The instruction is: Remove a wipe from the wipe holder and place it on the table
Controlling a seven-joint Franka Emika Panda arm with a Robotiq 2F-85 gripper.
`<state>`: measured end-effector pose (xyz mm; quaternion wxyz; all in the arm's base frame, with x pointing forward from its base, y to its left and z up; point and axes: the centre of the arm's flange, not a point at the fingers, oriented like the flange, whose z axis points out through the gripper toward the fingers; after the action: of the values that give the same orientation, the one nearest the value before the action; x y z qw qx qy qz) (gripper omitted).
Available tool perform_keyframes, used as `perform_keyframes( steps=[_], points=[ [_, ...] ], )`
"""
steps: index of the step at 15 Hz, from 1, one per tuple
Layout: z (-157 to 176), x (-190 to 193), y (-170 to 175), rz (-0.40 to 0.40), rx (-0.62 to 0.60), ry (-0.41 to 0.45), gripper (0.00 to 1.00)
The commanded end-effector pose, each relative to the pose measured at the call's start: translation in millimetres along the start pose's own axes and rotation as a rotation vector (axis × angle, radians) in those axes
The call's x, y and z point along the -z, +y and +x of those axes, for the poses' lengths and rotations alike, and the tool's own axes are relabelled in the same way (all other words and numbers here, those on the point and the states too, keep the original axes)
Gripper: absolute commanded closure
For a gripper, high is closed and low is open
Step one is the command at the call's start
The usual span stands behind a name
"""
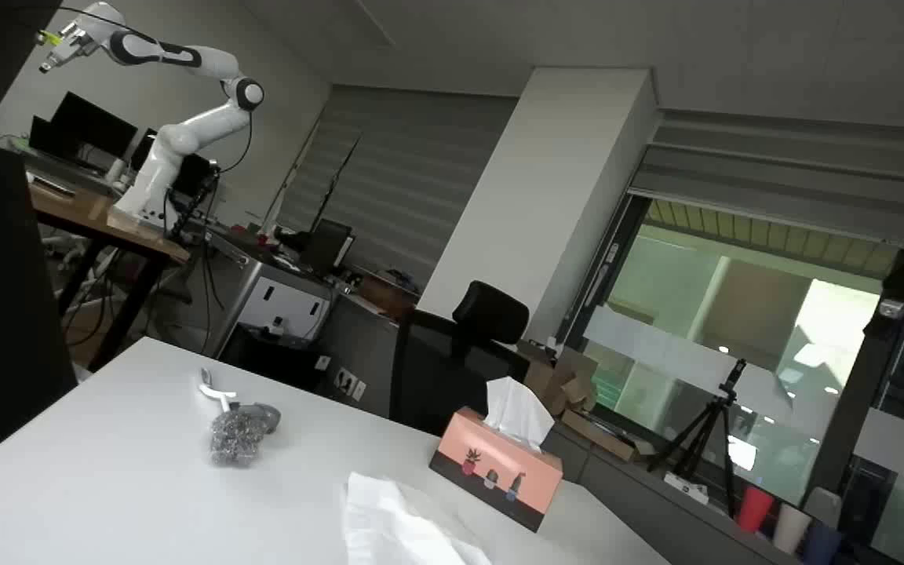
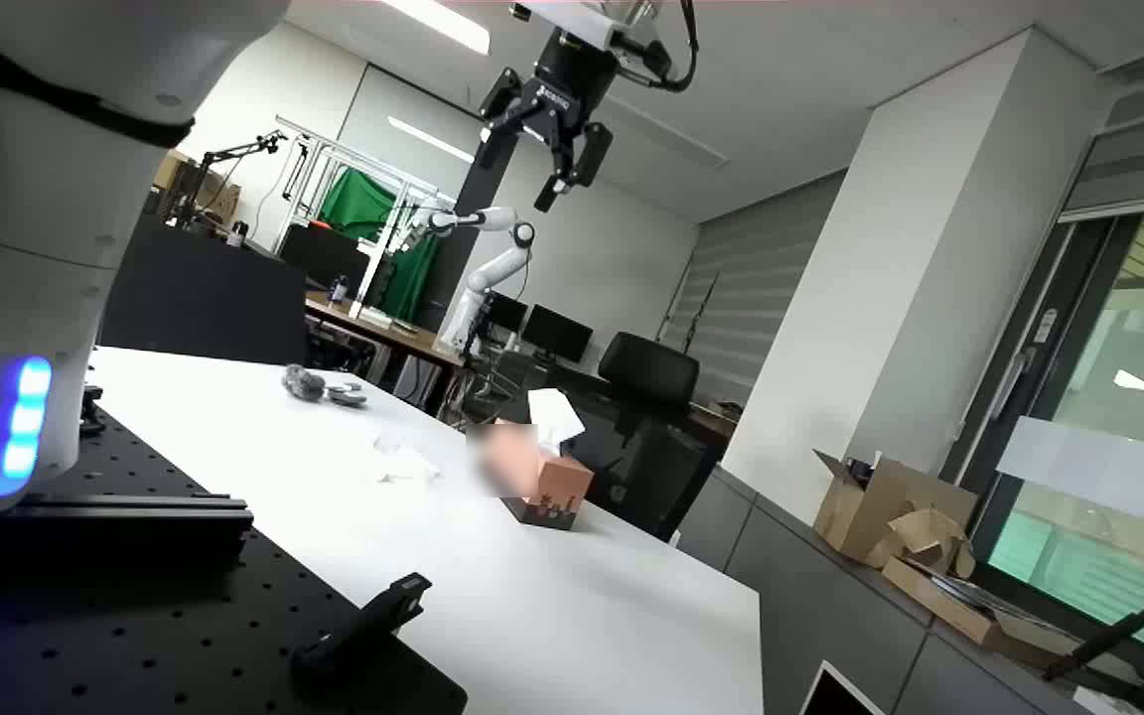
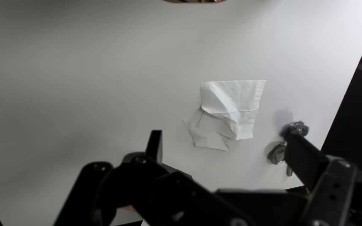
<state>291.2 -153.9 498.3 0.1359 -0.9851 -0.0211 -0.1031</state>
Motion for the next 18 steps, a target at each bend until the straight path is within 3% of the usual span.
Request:
perform_keyframes(
  steps=[1,11,13,18],
  points=[
    [0,0,0,0.0,0.0,0.0,0.0],
    [0,0,0,0.0,0.0,0.0,0.0],
    [13,-2,7,-0.023,0.136,-0.037,0.0],
    [87,-28,38,-0.122,0.41,-0.095,0.0]
  ],
)
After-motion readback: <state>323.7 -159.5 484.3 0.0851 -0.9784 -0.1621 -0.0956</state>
